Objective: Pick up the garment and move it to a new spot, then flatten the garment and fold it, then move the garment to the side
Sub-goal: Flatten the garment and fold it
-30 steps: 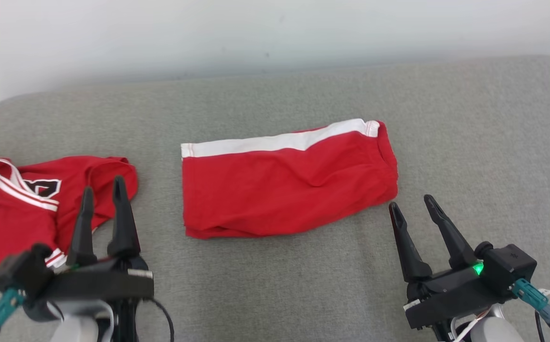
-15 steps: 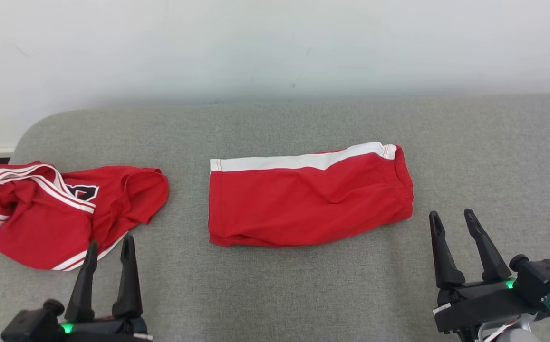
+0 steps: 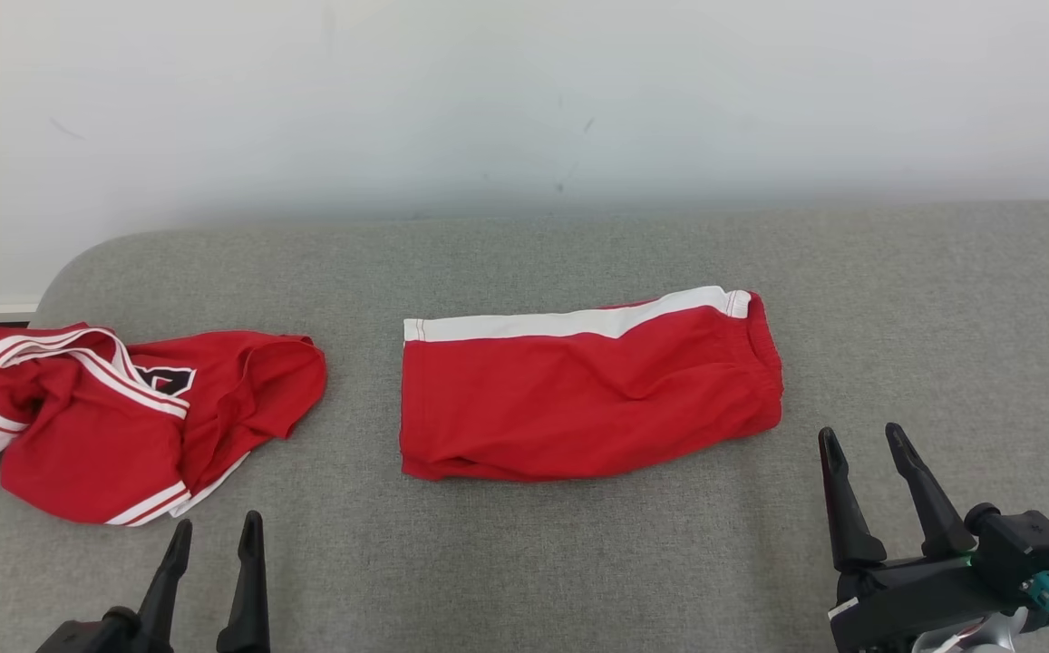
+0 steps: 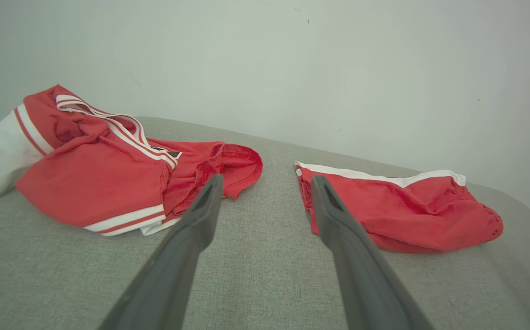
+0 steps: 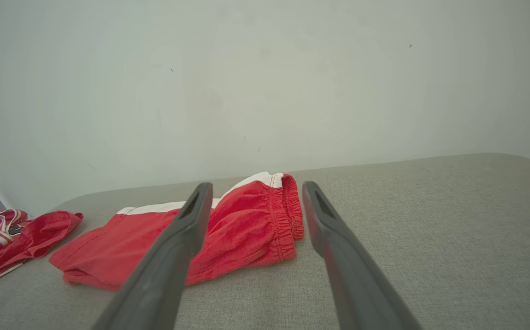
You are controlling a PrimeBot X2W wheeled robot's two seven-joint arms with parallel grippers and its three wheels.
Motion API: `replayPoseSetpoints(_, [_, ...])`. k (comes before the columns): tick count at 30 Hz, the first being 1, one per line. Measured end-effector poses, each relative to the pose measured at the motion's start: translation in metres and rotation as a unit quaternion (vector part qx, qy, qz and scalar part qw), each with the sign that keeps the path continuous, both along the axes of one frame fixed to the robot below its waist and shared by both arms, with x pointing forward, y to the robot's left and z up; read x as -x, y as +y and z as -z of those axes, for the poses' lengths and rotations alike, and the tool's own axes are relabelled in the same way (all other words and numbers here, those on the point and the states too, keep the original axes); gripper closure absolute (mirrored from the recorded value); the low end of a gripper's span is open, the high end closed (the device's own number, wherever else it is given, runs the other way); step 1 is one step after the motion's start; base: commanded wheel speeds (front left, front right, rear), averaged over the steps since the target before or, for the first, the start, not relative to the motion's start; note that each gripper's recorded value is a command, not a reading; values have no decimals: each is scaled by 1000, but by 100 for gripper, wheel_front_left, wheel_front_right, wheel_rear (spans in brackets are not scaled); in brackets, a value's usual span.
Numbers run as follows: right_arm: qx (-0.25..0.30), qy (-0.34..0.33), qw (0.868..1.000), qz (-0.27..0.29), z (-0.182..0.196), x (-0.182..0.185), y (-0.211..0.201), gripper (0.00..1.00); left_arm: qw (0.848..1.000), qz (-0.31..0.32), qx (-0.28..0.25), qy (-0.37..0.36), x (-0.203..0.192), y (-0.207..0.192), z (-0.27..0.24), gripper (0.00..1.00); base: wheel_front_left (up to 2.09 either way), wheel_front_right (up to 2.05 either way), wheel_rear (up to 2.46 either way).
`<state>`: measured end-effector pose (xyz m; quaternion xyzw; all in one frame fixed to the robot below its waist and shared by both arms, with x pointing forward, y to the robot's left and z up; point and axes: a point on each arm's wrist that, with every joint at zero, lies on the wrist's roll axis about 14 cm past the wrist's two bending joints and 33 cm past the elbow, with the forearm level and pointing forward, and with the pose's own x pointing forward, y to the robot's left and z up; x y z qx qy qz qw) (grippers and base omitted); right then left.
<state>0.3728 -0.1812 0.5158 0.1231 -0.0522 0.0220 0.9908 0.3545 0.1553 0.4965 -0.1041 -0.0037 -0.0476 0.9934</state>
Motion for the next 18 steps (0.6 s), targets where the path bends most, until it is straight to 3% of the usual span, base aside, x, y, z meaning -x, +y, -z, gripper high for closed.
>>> replayPoseSetpoints(18, [-1, 21, 1000, 6, 12, -1, -4, 0, 1000, 3, -20, 8, -5, -4, 4, 0, 0, 0, 0])
